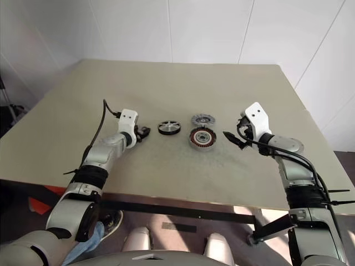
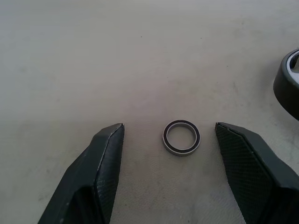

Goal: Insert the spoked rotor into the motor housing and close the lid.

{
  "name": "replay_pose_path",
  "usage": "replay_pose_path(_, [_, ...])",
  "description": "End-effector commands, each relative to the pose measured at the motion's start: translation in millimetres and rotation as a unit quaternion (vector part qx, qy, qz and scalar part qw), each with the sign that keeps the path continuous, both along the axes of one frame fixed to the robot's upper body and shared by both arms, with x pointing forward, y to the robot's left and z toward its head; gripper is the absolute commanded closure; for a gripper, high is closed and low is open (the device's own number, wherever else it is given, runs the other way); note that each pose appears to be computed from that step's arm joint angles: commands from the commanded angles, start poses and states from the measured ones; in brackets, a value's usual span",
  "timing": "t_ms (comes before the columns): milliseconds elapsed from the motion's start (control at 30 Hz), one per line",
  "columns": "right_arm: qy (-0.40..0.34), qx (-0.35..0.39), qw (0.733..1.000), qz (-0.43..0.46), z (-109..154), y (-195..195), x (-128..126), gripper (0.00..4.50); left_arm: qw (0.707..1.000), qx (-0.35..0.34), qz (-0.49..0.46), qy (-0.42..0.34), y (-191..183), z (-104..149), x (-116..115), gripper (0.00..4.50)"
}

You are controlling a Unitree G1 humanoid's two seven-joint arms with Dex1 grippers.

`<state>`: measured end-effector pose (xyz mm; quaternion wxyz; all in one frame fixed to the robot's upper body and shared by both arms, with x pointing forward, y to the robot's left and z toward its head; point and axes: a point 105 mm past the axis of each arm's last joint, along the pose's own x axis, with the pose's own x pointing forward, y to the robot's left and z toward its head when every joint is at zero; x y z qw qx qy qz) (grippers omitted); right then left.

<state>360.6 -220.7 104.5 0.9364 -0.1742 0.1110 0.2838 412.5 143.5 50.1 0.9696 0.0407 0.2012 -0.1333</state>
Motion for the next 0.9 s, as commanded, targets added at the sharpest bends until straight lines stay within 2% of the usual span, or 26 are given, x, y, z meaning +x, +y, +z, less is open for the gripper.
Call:
replay_pose_path(33, [-0.029,-0.002,1.000,-0.003,16,0,7,0.36,1.000,0.011,-0.001,0.001,2,2,1,2.46])
replay_pose_path(67, [-0.030,-0.003,1.000,-0.004,16,0,7,0.36,1.000,0.012,-0.005,0.003,2,2,1,2.75])
replay_pose_path(167, [-0.030,-0.003,1.000,-0.006,17,-1,8,0.36,1.000,0.006,-0.012,0.007,-1,0,-1,2.75])
replay_pose_path(333, [-0.032,-0.005,0.999,-0.009,17,-2,9,0.36,1.000,0.000,-0.011,0.009,0,0,-3,3.82])
replay_pose_path(533, [-0.035,-0.008,0.999,-0.013,17,-3,12,0.36,1.000,0.006,-0.015,0.003,5,1,-7,3.81])
replay_pose_path(600, [-0.036,-0.008,0.999,-0.012,17,-2,12,0.36,1.000,-0.010,-0.010,-0.010,6,7,-4,3.81])
replay_pose_path(733, [-0.037,-0.011,0.999,-0.011,17,-1,13,0.36,0.994,-0.079,0.024,-0.069,10,42,10,3.81])
replay_pose_path(900, [-0.040,-0.012,0.999,-0.012,18,0,13,0.36,0.985,-0.115,0.032,-0.127,5,78,25,3.81])
